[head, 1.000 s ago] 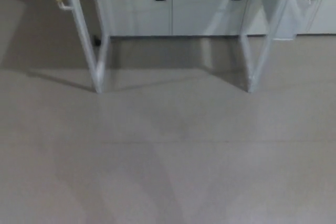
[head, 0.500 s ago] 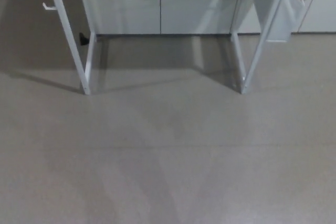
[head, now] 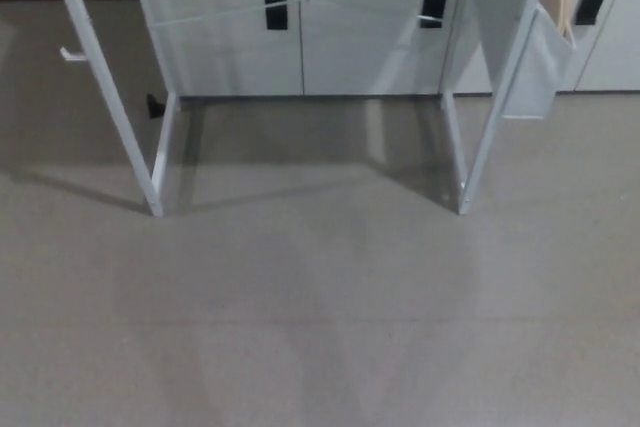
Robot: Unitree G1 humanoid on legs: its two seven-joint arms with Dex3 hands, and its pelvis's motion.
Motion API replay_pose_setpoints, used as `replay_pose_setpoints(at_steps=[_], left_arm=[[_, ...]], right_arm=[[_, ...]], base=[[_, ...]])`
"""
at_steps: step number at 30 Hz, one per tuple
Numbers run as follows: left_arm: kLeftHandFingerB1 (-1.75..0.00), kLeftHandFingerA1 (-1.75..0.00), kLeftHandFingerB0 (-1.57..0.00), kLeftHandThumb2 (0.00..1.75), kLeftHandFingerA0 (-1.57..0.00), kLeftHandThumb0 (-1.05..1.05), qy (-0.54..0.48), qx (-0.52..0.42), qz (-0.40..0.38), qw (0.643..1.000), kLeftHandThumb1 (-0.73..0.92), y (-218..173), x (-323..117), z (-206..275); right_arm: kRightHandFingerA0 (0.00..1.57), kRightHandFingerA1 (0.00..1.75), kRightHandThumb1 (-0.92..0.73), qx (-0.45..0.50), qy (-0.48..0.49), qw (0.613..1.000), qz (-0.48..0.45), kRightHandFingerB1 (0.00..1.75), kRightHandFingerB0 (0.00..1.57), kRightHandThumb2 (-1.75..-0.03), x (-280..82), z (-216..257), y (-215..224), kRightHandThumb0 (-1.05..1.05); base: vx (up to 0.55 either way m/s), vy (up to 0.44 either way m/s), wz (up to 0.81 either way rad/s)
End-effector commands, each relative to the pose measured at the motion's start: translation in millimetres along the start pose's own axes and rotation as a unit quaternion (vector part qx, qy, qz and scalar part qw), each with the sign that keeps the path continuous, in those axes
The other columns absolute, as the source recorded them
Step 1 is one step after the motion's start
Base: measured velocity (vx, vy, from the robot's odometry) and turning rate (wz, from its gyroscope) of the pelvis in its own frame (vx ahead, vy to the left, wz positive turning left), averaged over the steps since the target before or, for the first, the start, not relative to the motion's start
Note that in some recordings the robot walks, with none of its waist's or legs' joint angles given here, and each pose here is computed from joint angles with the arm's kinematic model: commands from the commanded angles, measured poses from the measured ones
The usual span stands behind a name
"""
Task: The robot walk towards a table in front and click the button on the base of the boilling pot using its left middle finger
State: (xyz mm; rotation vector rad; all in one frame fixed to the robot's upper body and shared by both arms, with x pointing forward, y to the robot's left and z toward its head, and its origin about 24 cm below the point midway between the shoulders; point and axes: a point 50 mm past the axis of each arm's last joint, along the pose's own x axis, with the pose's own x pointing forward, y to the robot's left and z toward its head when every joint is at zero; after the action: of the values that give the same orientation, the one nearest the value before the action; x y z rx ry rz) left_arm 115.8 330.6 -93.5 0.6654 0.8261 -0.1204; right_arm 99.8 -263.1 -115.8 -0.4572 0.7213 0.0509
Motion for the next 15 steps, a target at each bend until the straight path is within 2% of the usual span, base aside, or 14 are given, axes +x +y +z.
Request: replay_pose_setpoints(at_steps=[1,7,15], left_arm=[[-0.28,-0.42,-0.10,0.55,-0.28,-0.19,0.008,-0.007,0.007,1.000,0.49,13,1,1],[-0.28,-0.43,-0.11,0.54,-0.28,-0.17,0.004,-0.040,0.003,0.999,0.50,18,3,4],[-0.28,-0.43,-0.11,0.55,-0.30,-0.19,0.012,-0.041,-0.007,0.999,0.50,13,1,-1]], right_arm=[[0.36,0.59,-0.40,-0.006,-0.007,1.000,-0.005,0.52,0.20,-0.85,8,8,-3,-0.09],[0.36,0.58,-0.42,0.003,-0.004,1.000,-0.004,0.51,0.19,-0.86,11,12,-3,-0.09],[0.37,0.59,-0.41,0.006,0.007,1.000,-0.002,0.51,0.20,-0.86,2,1,-1,-0.08]], base=[[0.22,-0.154,0.01],[0.26,-0.015,-0.07],[0.43,0.137,-0.11]])
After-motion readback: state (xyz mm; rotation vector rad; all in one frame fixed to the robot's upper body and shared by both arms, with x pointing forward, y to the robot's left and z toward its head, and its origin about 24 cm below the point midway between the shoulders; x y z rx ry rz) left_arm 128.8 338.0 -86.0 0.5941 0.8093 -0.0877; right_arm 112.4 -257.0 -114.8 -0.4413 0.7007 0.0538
